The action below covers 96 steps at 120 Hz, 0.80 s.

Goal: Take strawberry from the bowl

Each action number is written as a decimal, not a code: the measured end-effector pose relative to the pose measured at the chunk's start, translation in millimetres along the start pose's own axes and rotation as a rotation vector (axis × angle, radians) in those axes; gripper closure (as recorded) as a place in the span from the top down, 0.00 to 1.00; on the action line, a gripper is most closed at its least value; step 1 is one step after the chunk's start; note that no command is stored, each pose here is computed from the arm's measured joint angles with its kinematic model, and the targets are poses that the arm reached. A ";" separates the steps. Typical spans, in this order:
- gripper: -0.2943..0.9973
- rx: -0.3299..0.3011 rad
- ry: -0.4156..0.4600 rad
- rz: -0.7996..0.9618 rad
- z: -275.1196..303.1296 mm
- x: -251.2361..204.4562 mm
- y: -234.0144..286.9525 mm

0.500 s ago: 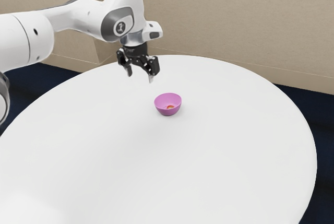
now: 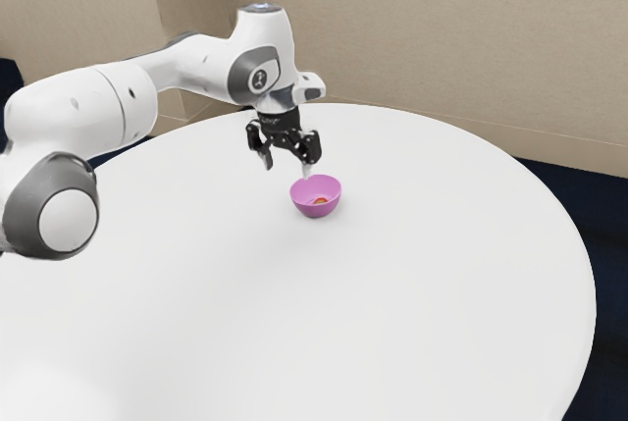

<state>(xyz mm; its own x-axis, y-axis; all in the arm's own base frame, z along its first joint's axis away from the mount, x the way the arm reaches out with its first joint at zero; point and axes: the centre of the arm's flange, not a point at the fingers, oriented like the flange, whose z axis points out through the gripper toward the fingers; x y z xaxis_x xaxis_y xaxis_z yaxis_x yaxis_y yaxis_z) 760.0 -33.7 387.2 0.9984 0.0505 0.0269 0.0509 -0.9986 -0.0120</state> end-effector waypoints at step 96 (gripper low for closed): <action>0.57 -0.067 0.202 -0.033 112.5 53.4 -6.4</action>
<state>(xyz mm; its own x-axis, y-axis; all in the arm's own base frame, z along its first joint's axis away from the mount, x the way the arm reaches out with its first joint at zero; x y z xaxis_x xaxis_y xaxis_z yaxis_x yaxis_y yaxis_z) 815.9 -23.1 276.2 0.9703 0.0858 0.2260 0.0744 -0.9955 0.0581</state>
